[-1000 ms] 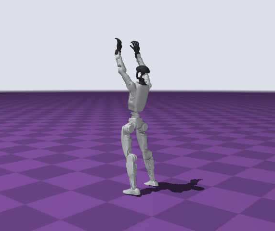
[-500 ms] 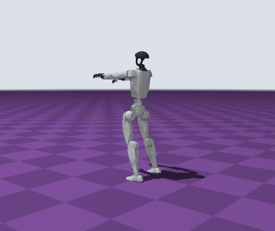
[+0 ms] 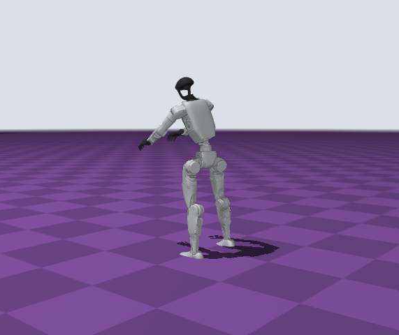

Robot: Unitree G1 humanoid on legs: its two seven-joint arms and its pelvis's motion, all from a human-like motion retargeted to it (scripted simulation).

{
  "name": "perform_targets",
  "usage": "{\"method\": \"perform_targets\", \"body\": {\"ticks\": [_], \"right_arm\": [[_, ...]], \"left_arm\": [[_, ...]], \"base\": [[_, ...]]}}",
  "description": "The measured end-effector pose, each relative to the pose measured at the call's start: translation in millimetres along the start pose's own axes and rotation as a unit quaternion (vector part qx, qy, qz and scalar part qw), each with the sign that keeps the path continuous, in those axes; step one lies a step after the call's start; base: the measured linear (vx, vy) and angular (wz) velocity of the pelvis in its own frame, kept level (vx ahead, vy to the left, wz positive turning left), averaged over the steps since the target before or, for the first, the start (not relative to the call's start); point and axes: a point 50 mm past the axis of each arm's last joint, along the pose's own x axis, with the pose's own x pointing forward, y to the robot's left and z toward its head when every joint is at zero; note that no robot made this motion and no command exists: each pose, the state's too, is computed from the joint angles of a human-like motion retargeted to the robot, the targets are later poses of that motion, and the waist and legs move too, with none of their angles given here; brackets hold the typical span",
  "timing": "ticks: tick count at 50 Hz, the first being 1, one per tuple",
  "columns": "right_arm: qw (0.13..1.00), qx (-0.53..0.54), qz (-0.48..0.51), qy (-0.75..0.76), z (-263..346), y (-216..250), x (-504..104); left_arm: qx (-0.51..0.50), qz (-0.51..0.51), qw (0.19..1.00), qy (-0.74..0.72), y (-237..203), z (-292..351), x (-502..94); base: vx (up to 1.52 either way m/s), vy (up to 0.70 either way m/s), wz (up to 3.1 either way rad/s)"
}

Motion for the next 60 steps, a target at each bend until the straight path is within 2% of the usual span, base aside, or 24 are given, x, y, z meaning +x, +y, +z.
{"method": "perform_targets", "body": {"ticks": [4,7,13,18,22,27,30,33,37,40,42,45,48,50,58,60], "right_arm": [[0.997,0.030,-0.013,-0.067,-3.9,23.3,-39.6],[0.995,0.020,-0.024,-0.093,-9.6,31.8,-66.5],[0.996,0.082,0.025,-0.010,-48.9,79.2,-131.7],[0.991,0.101,0.045,0.075,-76.4,105.9,-169.6],[0.987,0.108,0.068,0.094,-80.1,118.1,-177.1],[0.989,0.096,0.105,0.052,-67.2,122.6,-169.0],[0.988,0.099,0.108,0.040,-61.4,122.4,-165.8],[0.986,0.110,0.111,0.054,-63.4,125.4,-168.8],[0.981,0.110,0.111,0.116,-77.4,142.7,-183.4],[0.975,0.105,0.132,0.145,-83.5,157.1,-194.9],[0.970,0.113,0.149,0.154,-84.8,164.0,-200.6],[0.962,0.126,0.180,0.162,-86.6,170.1,-207.0],[0.946,0.158,0.216,0.183,-89.2,181.3,-224.8],[0.940,0.166,0.219,0.202,-91.1,184.0,-218.8],[0.922,0.174,0.232,0.255,-104.0,193.2,-225.2],[0.930,0.162,0.220,0.244,-104.4,184.8,-206.3]], "left_arm": [[-0.071,-0.018,0.997,-0.008,-43.4,-19.1,-45.0],[-0.152,-0.003,0.988,0.023,-58.8,-32.9,-74.3],[-0.250,-0.037,0.947,0.198,-111.1,-94.0,-168.9],[-0.248,-0.087,0.886,0.381,-152.5,-140.5,-262.2],[-0.228,-0.140,0.814,0.515,-175.5,-163.9,-331.4],[-0.169,-0.250,0.762,0.573,-184.3,-176.0,-376.1],[-0.129,-0.304,0.779,0.534,-176.9,-182.7,-361.5],[-0.115,-0.282,0.829,0.469,-158.2,-186.2,-319.5],[-0.204,-0.135,0.883,0.400,-137.3,-168.0,-244.5],[-0.296,-0.028,0.893,0.337,-121.0,-141.7,-207.2],[-0.337,-0.005,0.899,0.280,-111.8,-121.3,-190.0],[-0.350,-0.031,0.917,0.189,-100.7,-92.6,-171.5],[-0.299,-0.099,0.942,0.114,-101.5,-73.0,-168.5],[-0.284,-0.107,0.948,0.092,-96.7,-64.8,-151.6],[-0.246,-0.162,0.947,0.130,-135.8,-59.7,-138.5],[-0.244,-0.144,0.946,0.157,-137.4,-61.0,-128.2]], "base": [[0.03,0.02,-0.31],[-0.02,0.11,-0.39],[-0.02,-0.03,-0.32],[-0.06,-0.12,-0.42],[-0.11,-0.19,-0.68],[-0.11,-0.27,-0.37],[-0.10,-0.38,0.27],[-0.08,-0.32,0.75],[-0.03,-0.24,1.00],[0.05,-0.21,0.89],[0.10,-0.15,0.70],[0.14,-0.09,0.50],[0.20,-0.01,0.40],[0.14,0.03,0.27],[0.10,0.14,0.34],[-0.01,0.17,0.06]]}}
